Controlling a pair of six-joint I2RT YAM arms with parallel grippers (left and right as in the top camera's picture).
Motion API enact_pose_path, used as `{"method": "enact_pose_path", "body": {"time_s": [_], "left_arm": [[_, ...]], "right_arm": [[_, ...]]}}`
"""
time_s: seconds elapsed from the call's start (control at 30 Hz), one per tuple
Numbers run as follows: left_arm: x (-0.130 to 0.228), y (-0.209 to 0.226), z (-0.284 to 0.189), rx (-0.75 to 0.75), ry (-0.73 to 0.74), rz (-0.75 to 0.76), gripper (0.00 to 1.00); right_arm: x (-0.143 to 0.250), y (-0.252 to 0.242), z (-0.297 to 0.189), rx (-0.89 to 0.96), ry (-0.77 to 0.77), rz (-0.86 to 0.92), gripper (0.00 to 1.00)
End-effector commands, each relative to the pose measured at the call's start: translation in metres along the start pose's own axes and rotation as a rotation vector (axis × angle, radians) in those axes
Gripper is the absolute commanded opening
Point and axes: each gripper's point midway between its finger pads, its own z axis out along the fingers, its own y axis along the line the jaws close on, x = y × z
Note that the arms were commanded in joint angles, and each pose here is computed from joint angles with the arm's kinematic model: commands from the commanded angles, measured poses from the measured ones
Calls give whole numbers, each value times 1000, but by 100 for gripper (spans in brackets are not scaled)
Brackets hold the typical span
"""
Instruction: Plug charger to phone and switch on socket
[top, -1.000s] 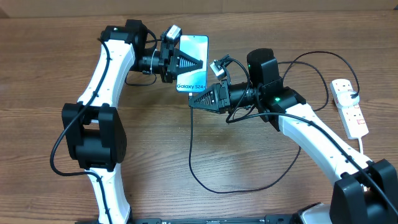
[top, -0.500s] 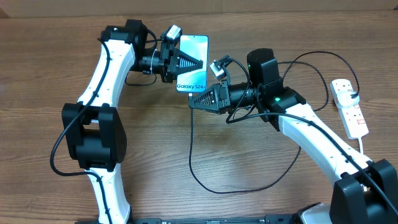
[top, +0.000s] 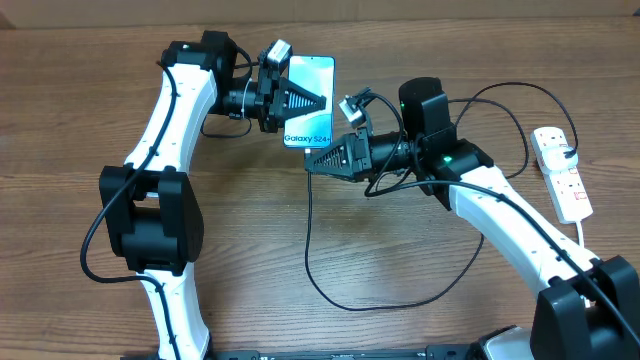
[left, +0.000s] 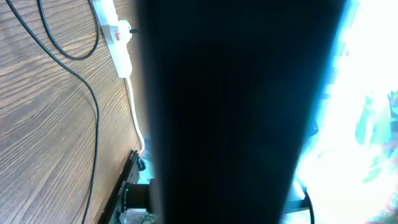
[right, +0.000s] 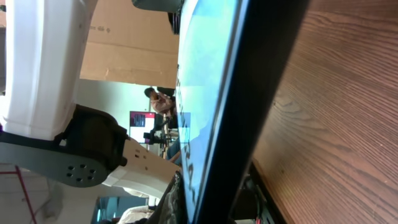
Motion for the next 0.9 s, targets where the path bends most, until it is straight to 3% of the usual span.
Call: {"method": "enact_pose_path", "body": {"time_s": [0.0,0.87], "left_arm": [[1,-20,-2,37,-9,62,4],[3,-23,1,53,-1,-3,4]], "right_arm": [[-5,7,-10,-22,-10,-23,4],[-6,6,-8,-12,-20,-4,4]]}}
